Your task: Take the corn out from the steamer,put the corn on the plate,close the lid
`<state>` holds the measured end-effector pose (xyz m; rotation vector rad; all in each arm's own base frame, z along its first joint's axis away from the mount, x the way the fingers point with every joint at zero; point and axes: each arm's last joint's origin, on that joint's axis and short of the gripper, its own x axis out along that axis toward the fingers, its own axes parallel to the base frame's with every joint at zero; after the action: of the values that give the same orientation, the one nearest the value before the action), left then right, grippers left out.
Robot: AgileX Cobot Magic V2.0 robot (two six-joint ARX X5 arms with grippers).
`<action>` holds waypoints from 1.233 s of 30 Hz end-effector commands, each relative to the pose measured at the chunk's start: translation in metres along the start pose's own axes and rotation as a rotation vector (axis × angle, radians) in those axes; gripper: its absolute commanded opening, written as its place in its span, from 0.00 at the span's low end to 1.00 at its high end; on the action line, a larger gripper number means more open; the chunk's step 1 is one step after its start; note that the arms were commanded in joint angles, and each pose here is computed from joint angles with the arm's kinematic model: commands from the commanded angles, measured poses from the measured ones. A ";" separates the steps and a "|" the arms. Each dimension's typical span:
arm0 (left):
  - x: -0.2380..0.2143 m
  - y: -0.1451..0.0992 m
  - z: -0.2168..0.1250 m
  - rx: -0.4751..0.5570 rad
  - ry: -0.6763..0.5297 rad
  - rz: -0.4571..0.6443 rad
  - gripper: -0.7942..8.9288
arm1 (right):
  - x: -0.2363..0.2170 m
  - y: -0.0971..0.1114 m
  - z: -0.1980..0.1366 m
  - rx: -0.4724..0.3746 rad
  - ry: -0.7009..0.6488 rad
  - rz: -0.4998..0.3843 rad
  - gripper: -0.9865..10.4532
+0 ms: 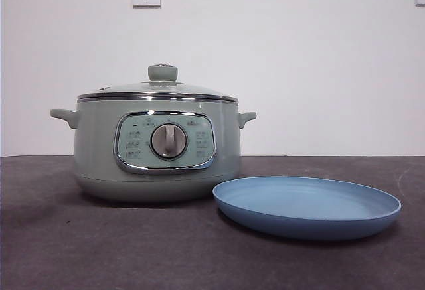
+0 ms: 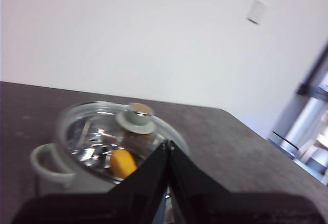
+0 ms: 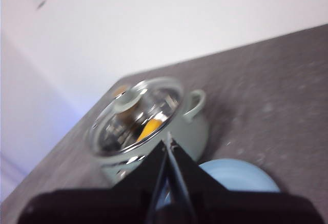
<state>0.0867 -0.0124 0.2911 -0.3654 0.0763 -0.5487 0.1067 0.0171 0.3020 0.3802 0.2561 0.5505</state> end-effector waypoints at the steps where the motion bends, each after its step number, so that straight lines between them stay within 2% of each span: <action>1: 0.004 -0.004 0.016 0.022 0.039 -0.033 0.07 | 0.007 0.008 0.023 -0.088 0.091 0.046 0.08; 5: 0.012 -0.008 0.034 0.019 0.134 -0.075 0.07 | 0.017 0.015 0.046 -0.148 0.219 0.067 0.08; 15: 0.022 -0.014 0.066 0.082 0.348 -0.044 0.07 | 0.046 0.025 0.071 -0.217 0.456 0.141 0.08; 21: 0.023 -0.015 0.071 0.094 0.393 -0.041 0.08 | 0.054 0.032 0.069 -0.229 0.496 0.190 0.08; 24: 0.023 -0.015 0.072 0.094 0.391 -0.041 0.09 | 0.054 0.033 0.069 -0.233 0.493 0.196 0.12; 26: 0.023 -0.016 0.072 0.096 0.389 -0.042 0.22 | 0.054 0.033 0.069 -0.232 0.494 0.194 0.26; 29: 0.024 -0.016 0.073 0.106 0.377 -0.044 0.61 | 0.054 0.033 0.069 -0.214 0.495 0.189 0.50; 30: 0.024 -0.016 0.074 0.112 0.370 -0.046 0.66 | 0.054 0.033 0.069 -0.214 0.495 0.189 0.56; 31: 0.024 -0.016 0.075 0.117 0.364 -0.047 0.66 | 0.054 0.033 0.069 -0.214 0.495 0.189 0.59; 37: 0.025 -0.016 0.077 0.135 0.342 -0.051 0.66 | 0.054 0.033 0.069 -0.214 0.495 0.189 0.58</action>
<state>0.1130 -0.0140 0.3680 -0.1574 0.3763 -0.6597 0.1595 0.0536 0.3684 0.0490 0.6429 0.8482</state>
